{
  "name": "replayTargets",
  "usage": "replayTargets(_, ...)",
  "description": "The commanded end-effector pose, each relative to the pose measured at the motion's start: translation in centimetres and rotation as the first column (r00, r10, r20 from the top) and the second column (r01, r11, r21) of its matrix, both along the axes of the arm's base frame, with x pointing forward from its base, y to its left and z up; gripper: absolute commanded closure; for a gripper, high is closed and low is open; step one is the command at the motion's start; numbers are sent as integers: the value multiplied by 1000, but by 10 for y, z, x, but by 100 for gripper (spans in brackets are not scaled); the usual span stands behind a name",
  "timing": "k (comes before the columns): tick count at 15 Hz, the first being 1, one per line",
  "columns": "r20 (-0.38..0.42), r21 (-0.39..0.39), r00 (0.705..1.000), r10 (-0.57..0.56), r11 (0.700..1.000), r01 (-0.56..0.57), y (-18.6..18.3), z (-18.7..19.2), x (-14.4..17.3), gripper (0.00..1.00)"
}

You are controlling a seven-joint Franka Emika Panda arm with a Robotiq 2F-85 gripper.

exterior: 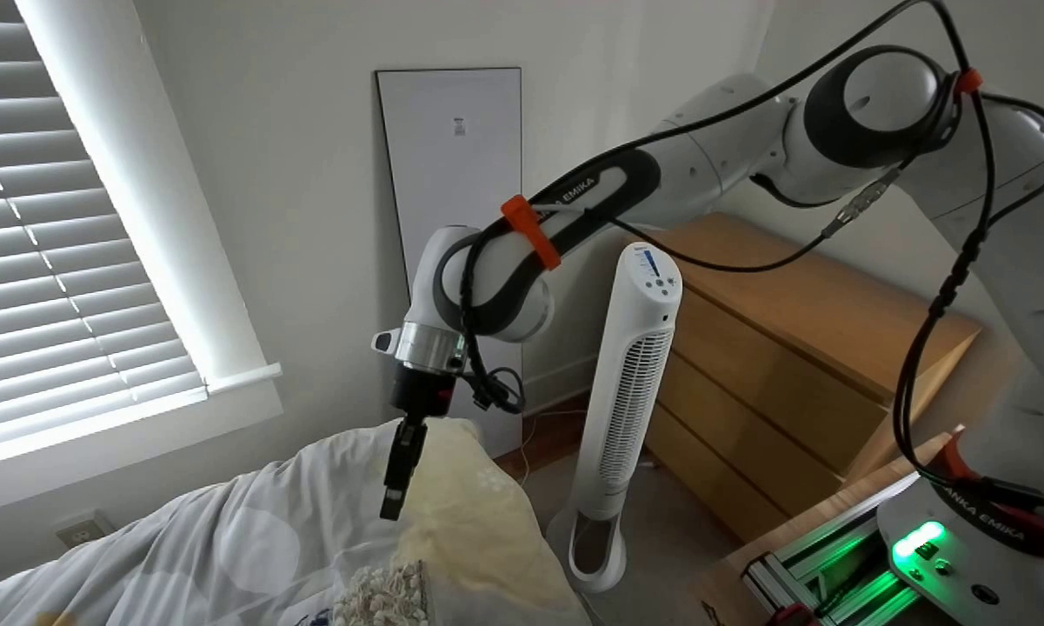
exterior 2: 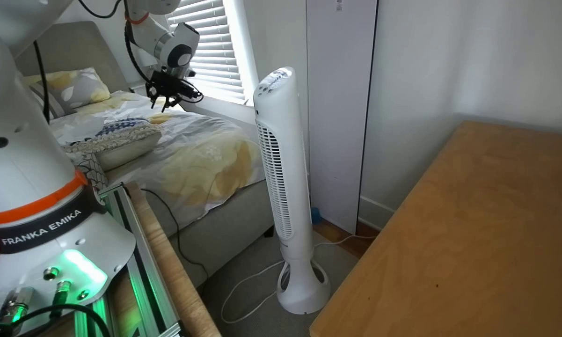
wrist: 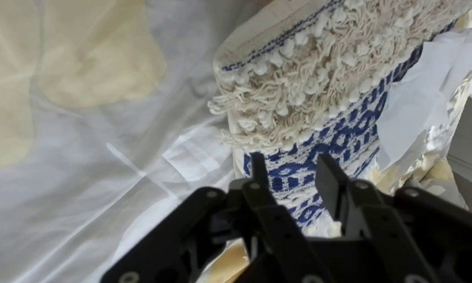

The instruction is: Move the pillow from the bed to the table

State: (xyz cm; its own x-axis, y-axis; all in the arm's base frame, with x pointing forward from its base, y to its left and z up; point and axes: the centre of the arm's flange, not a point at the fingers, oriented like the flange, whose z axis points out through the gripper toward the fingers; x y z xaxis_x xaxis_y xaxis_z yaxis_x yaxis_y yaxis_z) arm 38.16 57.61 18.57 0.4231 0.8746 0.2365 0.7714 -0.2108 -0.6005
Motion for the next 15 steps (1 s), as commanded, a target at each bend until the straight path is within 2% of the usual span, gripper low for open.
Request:
replayTargets(1, -30, -21, 999, 37, 999, -38, 10, -39, -7, 29)
replayTargets(5, -72, -14, 996, 46, 999, -47, 21, -82, -14, 1)
replayTargets(6, -81, -14, 996, 48, 999, -49, 25, -92, -15, 0)
replayTargets(11, -120, 0, 992, 45, 999, -45, 48, -132, -20, 0)
replayTargets(14, -172, 67, 981, 87, 995, -77, 67, -148, -27, 1)
replayTargets(15, -182, 76, 979, 97, 994, -84, 72, -150, -29, 25)
